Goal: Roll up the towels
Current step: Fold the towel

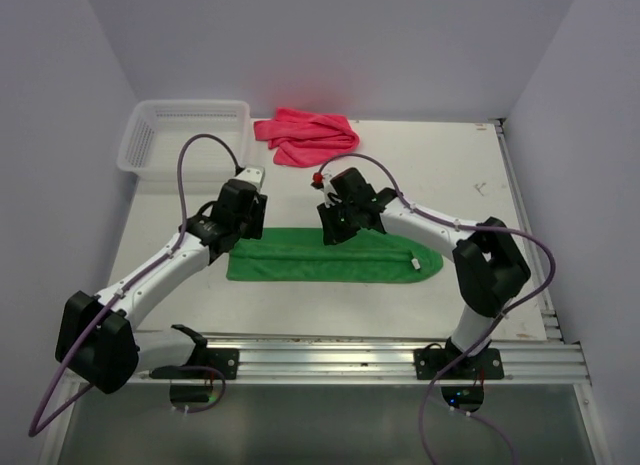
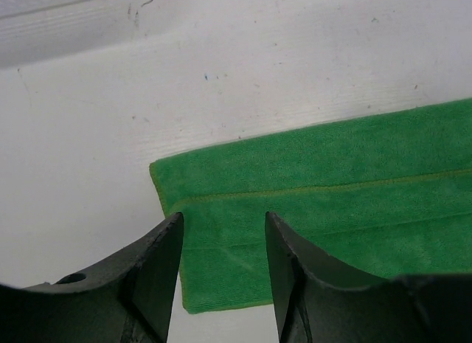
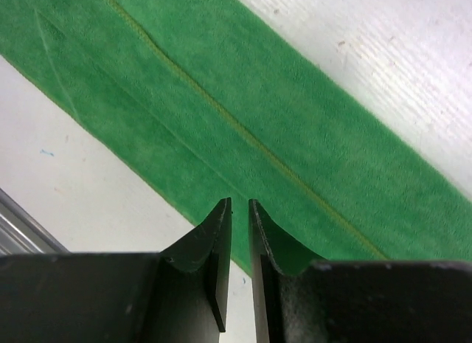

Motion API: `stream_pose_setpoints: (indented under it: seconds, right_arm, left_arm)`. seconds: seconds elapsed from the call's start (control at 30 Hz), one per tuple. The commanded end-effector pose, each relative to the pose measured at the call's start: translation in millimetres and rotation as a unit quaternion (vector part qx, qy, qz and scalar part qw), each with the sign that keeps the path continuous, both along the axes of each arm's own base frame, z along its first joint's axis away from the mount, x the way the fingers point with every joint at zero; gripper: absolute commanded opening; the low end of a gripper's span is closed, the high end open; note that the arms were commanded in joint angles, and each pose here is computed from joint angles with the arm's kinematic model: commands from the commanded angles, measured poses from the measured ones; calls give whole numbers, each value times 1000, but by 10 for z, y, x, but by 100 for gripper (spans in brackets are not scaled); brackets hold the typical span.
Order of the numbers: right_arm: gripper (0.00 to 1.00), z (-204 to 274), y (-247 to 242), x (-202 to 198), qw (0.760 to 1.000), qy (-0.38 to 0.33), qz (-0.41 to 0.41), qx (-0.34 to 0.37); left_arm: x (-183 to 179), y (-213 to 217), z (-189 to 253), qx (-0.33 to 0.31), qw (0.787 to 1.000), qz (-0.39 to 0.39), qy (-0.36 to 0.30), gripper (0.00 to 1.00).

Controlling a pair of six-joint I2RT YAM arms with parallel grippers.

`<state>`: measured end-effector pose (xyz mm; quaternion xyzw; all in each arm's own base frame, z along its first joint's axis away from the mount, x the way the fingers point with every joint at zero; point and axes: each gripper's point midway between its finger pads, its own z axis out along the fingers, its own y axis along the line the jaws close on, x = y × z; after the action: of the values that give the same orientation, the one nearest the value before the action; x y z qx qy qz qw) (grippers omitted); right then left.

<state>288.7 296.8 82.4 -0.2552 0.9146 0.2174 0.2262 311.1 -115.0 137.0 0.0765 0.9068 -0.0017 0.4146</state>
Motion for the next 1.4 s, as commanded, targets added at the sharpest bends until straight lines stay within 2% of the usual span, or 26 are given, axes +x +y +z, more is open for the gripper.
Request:
stream_pose_setpoints:
  seconds: [0.0, 0.27, 0.6, 1.07, 1.27, 1.37]
  right_arm:
    - [19, 67, 132, 119, 999, -22, 43, 1]
    - [20, -218, 86, 144, 997, -13, 70, -36]
    - [22, -343, 69, 247, 995, -24, 77, -61]
    - [25, -498, 57, 227, 994, -13, 82, -71]
    - [21, -501, 54, 197, 994, -11, 84, -73]
    - [15, -524, 49, 195, 994, -10, 84, -75]
  left_arm:
    - [41, -37, -44, 3, 1000, -11, 4, 52]
    - [50, -45, -68, 9, 1000, -18, 7, 54]
    - [37, -27, -105, 19, 999, -23, 14, 55]
    - [20, -10, -147, 29, 999, -23, 22, 56]
    - [27, -13, -164, 31, 999, -24, 26, 56]
    - [18, -17, -182, 32, 999, -26, 29, 56]
